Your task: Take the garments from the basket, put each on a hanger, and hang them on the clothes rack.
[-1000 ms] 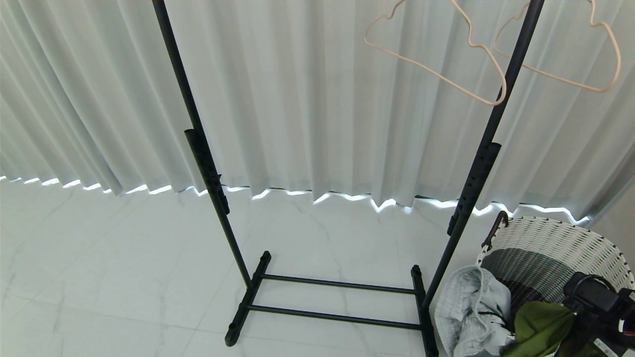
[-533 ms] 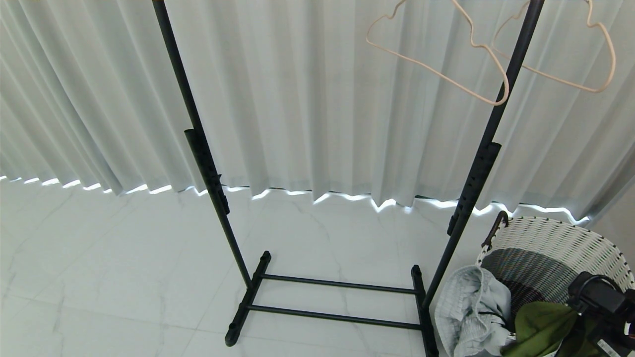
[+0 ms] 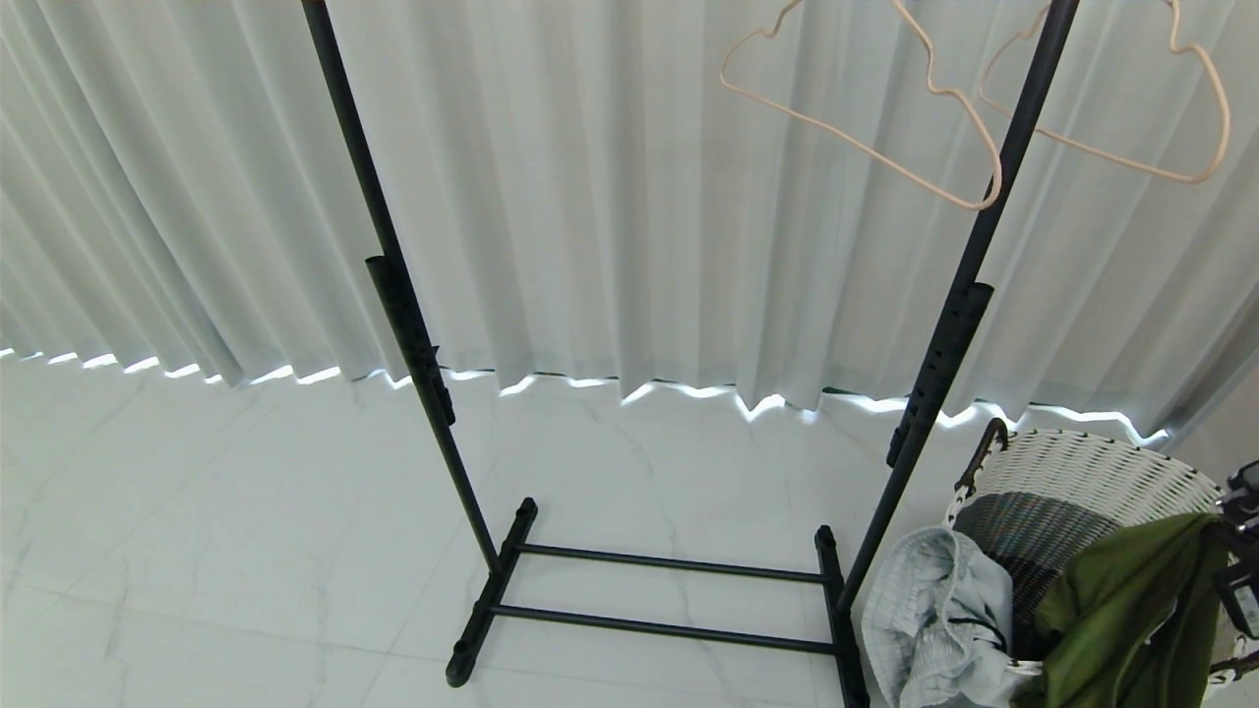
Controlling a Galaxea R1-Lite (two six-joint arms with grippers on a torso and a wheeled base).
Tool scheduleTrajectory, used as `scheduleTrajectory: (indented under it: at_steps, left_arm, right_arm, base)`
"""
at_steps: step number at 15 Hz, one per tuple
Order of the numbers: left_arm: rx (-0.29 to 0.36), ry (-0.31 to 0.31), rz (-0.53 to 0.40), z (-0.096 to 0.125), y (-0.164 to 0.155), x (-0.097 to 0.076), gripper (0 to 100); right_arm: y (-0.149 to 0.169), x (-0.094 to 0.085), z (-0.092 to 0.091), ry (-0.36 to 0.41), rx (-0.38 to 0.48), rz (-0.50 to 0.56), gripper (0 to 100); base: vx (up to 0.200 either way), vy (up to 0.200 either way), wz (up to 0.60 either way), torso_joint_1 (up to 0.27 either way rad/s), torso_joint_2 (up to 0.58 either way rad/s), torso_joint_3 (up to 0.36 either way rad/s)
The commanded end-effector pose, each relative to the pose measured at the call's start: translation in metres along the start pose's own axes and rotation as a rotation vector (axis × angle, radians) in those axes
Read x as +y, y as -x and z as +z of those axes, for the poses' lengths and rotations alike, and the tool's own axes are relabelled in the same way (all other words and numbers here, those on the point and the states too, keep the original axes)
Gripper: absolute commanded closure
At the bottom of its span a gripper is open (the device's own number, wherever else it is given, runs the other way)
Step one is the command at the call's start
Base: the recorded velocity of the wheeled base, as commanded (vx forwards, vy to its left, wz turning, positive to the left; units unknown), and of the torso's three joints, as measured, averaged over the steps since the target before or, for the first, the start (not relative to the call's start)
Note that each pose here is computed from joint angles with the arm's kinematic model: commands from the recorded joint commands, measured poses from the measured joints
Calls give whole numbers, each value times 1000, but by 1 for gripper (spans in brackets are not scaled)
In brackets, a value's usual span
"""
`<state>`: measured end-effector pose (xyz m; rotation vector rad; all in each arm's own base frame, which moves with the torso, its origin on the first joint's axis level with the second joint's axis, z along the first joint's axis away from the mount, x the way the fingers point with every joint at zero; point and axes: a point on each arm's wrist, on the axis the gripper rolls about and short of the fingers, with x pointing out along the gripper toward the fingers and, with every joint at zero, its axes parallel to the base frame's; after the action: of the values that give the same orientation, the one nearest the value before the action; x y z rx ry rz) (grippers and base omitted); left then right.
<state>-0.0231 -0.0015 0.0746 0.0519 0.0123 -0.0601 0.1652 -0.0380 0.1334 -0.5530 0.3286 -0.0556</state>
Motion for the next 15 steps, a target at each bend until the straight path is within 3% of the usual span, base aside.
scheduleTrajectory:
  at_steps: [1, 3, 6, 11, 15]
  left_arm:
    - [0, 0, 0, 0, 0, 0, 0]
    - [0, -1, 0, 0, 0, 0, 0]
    - [0, 0, 0, 0, 0, 0, 0]
    - [0, -1, 0, 0, 0, 0, 0]
    - [0, 2, 0, 0, 0, 0, 0]
  right_arm:
    - [26, -20, 33, -48, -144, -91, 100]
    - [52, -27, 57, -102, -189, -63, 100]
    - [94, -26, 73, -113, -165, 37, 100]
    - [107, -23, 73, -106, -194, 58, 100]
    - [102, -14, 65, -161, -180, 148, 100]
  base:
    - [0, 0, 0, 0, 0, 0]
    - [0, 0, 0, 0, 0, 0]
    - [0, 0, 0, 0, 0, 0]
    - [0, 0, 0, 0, 0, 0]
    - [0, 0, 0, 0, 0, 0]
